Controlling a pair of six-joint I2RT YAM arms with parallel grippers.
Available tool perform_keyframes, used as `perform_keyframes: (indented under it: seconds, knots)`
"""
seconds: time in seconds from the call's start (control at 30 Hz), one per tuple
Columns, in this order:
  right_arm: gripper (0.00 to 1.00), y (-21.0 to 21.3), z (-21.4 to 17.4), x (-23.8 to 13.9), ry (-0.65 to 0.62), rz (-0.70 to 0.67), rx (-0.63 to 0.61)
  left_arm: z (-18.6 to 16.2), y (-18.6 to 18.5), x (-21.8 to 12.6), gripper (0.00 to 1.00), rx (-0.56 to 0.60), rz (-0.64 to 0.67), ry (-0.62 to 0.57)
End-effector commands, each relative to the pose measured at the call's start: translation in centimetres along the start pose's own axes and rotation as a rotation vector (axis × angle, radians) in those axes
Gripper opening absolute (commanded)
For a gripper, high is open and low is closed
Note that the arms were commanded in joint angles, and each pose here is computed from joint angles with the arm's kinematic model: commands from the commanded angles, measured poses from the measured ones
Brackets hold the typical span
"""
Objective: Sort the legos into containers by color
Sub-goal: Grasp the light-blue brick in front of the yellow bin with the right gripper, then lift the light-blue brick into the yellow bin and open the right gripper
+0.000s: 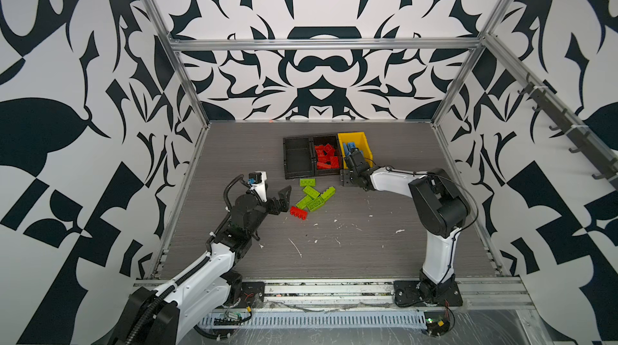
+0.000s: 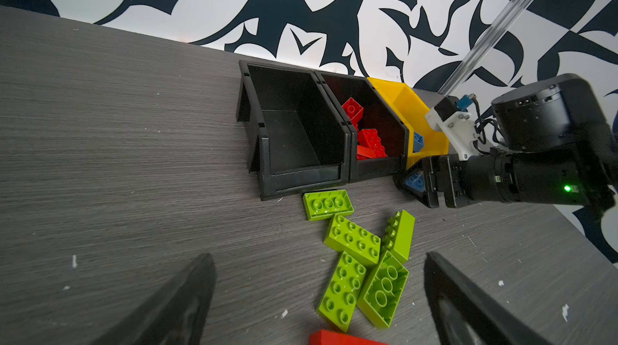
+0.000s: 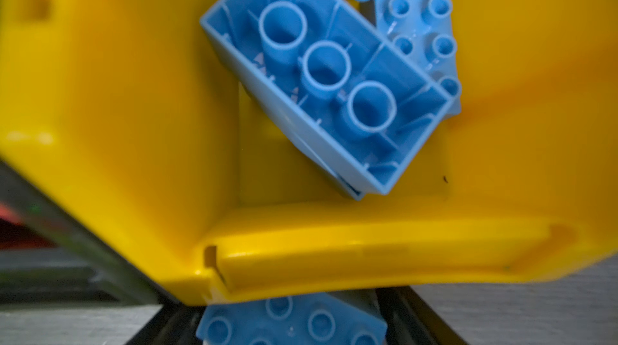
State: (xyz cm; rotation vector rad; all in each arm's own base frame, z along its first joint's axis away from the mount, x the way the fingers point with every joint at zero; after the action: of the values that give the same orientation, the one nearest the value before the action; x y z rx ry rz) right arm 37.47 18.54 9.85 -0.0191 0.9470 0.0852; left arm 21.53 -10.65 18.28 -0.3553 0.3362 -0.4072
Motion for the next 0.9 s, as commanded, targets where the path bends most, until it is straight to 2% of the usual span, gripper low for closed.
perform_keyframes:
  seconds: [0.0, 0.4, 0.83, 0.87]
  knots:
    - [0.76, -0.4, 0.2, -0.7, -0.016, 0.000, 0.015, 0.7, -0.3, -0.1, 1.00, 0.003, -0.007, -0.032]
    - [0.66, -1.0, -0.7, -2.2, -0.023, 0.009, 0.021, 0.7, -0.3, -0.1, 1.00, 0.001, -0.008, -0.030]
    - [0.60, -2.2, -1.7, -6.6, -0.079, 0.052, 0.027, 0.6, -0.3, 0.0, 1.00, -0.004, -0.013, -0.026]
    - [0.59, -2.1, -1.7, -7.2, -0.084, 0.091, 0.029, 0.6, -0.3, 0.0, 1.00, -0.004, -0.013, -0.026]
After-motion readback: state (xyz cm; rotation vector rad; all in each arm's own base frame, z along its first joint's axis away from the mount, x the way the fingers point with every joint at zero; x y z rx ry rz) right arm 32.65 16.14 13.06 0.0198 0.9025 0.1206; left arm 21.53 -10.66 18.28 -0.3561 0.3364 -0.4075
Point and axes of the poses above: each gripper's point midway between its finger pads, its own x axis out along the fingers, its own y axis along the line the jaws close on, z = x × y, the point moved 9 cm from there along -x, back along the fingers, and after that the axes turned 3 degrees about -x, right-handed, at the moved point
